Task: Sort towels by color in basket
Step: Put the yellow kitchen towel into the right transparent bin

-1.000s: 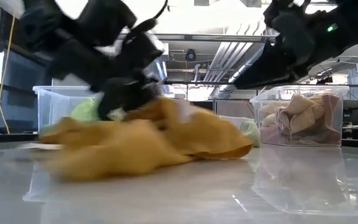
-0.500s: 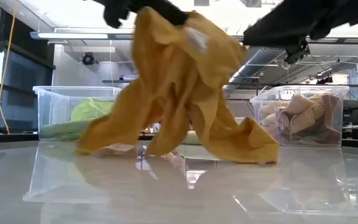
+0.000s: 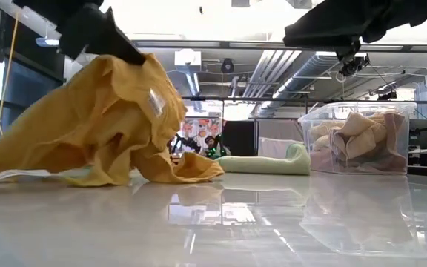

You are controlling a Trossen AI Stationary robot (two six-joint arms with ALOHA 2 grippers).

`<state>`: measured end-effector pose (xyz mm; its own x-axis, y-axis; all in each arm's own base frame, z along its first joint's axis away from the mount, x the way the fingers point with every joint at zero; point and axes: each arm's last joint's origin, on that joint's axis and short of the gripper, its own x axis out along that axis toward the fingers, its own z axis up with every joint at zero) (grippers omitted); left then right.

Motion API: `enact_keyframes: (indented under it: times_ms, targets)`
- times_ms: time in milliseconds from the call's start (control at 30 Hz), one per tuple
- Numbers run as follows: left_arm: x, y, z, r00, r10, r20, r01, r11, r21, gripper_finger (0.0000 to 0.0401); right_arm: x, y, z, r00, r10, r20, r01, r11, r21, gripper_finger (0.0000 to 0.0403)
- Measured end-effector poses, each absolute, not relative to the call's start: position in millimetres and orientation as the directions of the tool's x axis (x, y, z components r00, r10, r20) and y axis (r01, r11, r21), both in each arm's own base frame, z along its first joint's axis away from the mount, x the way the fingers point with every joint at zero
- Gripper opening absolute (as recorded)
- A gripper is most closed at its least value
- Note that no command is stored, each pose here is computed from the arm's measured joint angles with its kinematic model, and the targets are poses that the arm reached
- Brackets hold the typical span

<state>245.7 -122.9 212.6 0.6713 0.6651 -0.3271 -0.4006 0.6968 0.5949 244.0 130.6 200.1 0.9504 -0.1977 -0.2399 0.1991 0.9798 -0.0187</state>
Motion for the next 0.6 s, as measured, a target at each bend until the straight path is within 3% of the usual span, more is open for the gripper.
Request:
enact_keyframes:
  times_ms: [133,233,433,533,600]
  targets:
    - [266.5,-109.4,220.5,0.699,0.63,-0.338,-0.407,0.739,0.537,0.0001,246.7,125.6,200.6,0.947,-0.219,-0.236,0.221,0.975,-0.016,0.0103]
    - [287.7,-98.3,233.5,0.788,0.526,-0.318,-0.344,0.806,0.482,0.0001,247.1,123.3,202.7,0.936,-0.284,-0.208,0.285,0.958,-0.028,0.0103]
    - [316.6,-86.0,267.7,0.989,0.138,-0.059,-0.094,0.874,0.476,0.0001,229.5,145.9,235.4,0.944,-0.329,0.004,0.328,0.944,-0.04,0.0103]
    - [318.5,-86.9,280.5,0.996,-0.055,0.072,0.012,0.871,0.491,0.0001,209.0,165.4,256.9,0.961,-0.251,0.116,0.261,0.961,-0.087,0.0103]
    - [318.3,-88.2,281.7,0.991,-0.101,0.085,0.046,0.867,0.497,0.0,195.2,176.2,266.6,0.966,-0.197,0.167,0.217,0.97,-0.111,0.0103]
